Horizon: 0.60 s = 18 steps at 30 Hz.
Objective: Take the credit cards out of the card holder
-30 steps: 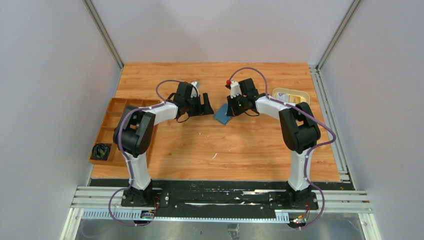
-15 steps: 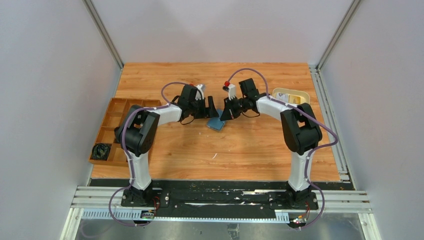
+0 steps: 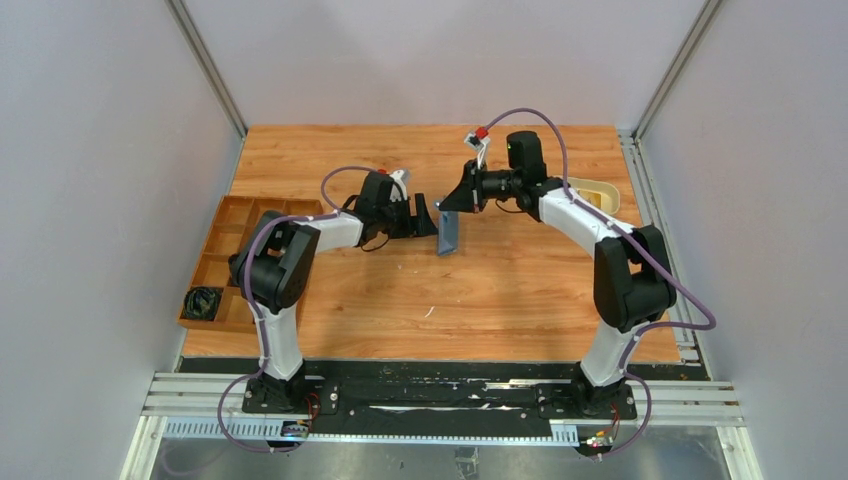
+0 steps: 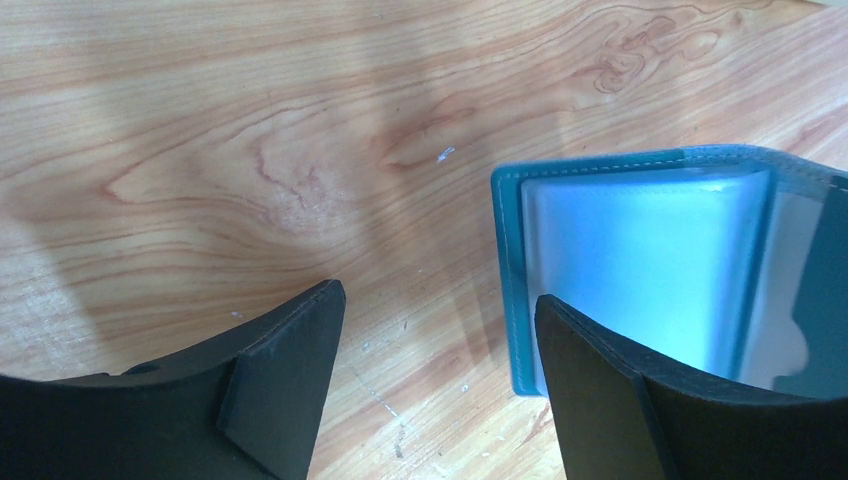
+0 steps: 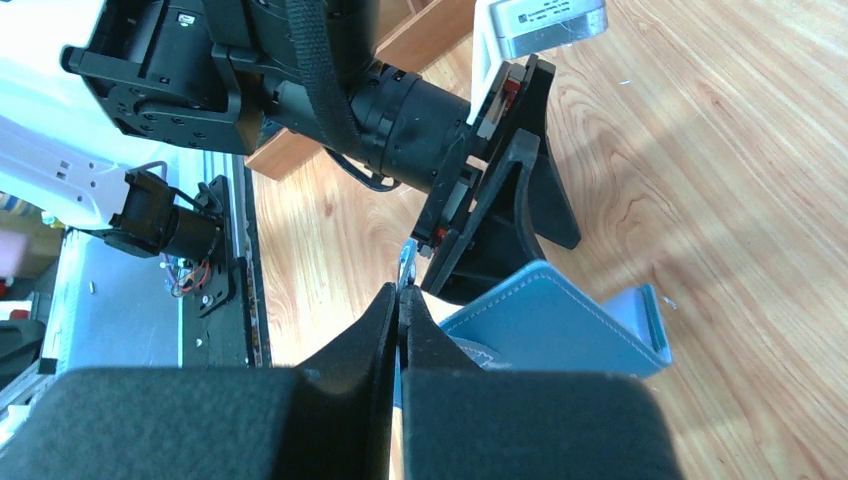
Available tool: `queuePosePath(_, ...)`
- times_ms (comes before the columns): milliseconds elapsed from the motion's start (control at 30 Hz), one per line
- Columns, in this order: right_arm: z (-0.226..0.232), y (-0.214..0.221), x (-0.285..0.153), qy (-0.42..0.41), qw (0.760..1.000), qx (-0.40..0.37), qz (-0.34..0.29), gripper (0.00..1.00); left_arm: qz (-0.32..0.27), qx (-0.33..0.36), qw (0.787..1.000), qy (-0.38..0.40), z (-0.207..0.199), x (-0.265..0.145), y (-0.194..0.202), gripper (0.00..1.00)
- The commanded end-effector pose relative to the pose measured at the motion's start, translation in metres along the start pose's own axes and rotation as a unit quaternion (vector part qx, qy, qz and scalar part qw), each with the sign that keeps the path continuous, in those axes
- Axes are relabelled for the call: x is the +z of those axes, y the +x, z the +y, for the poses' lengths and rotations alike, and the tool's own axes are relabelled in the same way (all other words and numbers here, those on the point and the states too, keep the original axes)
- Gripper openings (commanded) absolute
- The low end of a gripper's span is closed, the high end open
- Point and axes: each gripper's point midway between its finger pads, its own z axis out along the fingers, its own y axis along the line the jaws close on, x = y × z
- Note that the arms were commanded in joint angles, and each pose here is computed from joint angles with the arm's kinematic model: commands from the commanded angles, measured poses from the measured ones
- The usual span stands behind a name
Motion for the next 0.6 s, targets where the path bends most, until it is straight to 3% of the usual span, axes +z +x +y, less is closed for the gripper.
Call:
queuePosePath(0, -0.006, 0.015, -0.004, -0.007, 1.000, 0.028, -0.009, 0.00, 0.058, -0.023, 0.998, -0.017, 0.007, -0.007, 0.039, 0.80)
queuePosePath(233, -0.047, 0.047, -0.017, 0.061, 0.995, 0.078, -0.026, 0.00, 0.061, -0.027, 0.998, -0.015, 0.006, -0.009, 0.042, 0.80)
queuePosePath(567, -0.102, 0.101, -0.052, 0.202, 0.967, 0.156, -0.019, 0.00, 0.067, -0.024, 0.997, -0.024, 0.011, -0.010, 0.049, 0.80)
